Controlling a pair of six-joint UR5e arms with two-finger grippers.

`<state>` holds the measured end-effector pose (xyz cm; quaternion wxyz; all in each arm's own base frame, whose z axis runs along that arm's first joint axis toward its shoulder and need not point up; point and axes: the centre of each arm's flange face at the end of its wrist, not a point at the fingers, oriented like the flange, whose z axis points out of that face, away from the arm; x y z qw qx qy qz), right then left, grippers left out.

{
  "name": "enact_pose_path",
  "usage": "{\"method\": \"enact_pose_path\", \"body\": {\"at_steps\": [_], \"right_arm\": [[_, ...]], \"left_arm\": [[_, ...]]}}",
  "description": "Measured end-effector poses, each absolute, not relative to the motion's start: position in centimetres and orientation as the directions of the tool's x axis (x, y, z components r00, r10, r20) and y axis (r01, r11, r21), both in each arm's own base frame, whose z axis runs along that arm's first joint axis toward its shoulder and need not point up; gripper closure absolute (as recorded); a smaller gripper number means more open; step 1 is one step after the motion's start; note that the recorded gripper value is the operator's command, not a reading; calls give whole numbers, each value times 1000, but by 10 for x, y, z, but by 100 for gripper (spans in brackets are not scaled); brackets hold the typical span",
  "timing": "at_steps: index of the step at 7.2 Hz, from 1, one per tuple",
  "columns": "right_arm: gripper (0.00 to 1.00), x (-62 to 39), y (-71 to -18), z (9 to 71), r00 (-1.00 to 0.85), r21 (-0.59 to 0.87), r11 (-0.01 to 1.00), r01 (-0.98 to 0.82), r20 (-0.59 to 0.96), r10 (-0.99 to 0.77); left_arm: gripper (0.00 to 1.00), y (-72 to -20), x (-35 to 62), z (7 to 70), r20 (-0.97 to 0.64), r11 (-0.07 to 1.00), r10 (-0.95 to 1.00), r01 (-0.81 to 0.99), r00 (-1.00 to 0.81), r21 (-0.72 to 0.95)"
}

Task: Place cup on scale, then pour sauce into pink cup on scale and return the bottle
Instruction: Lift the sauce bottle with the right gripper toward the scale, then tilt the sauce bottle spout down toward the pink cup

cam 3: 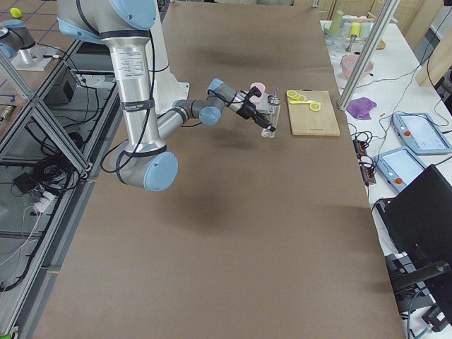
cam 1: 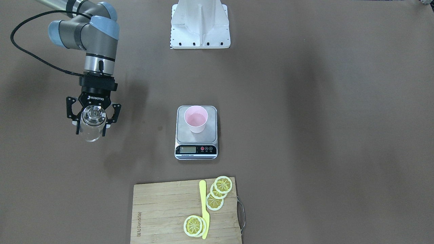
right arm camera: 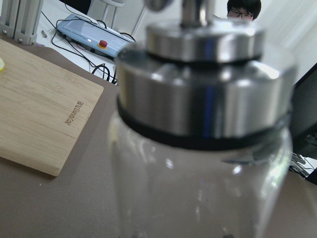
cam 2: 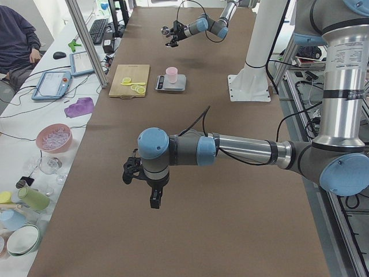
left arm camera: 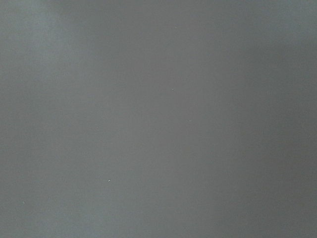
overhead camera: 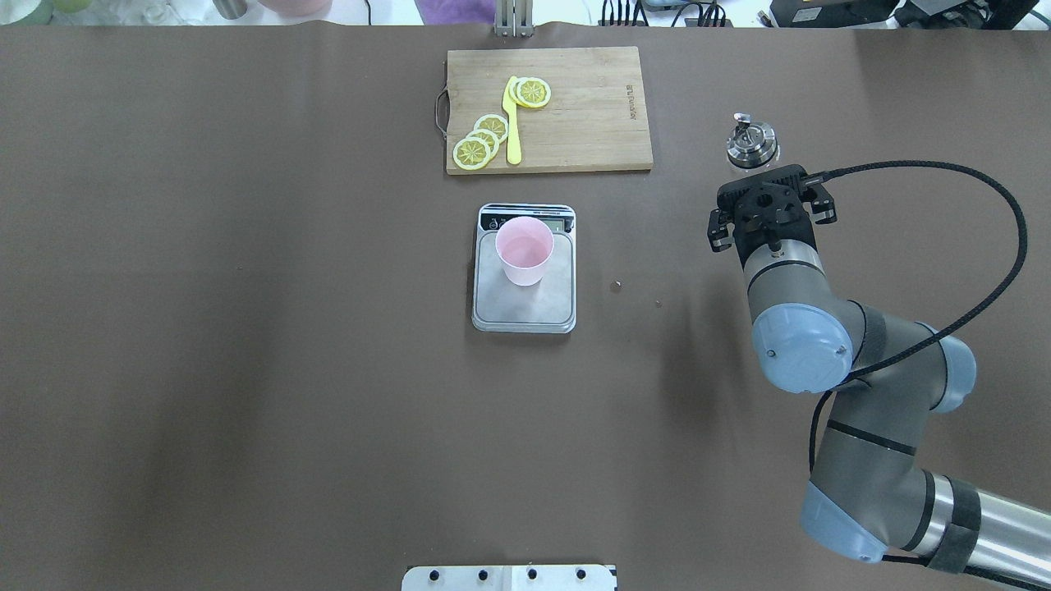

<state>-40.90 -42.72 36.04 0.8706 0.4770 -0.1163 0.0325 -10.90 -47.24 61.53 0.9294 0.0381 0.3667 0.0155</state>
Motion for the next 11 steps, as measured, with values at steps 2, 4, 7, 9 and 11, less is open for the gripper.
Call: {"method": "enact_pose_path", "body": {"at_steps": [2,4,7,9,11], "right_arm": [[100,-416,-405,333,989,817,572,-67,132,-73],[100,-438,-389,316,995,815,579,2,56,-82],[100,-465,-370,296,996,811,580,76,-42,-72],[100,-475,-367,291,991,791,596,137,-117,-72],[100,-482,-366,290,977,762,615,205,-199,-79]], "left_arm": [[2,-469,-108,621,-681,997,52,-4,730,72],[2,-463,-107,626,-682,998,48,-7,730,63],[2,-461,-107,629,-683,998,46,-8,729,59],[2,-459,-107,631,-683,999,43,-9,729,54],[2,-456,-106,635,-684,999,38,-9,729,47]]}}
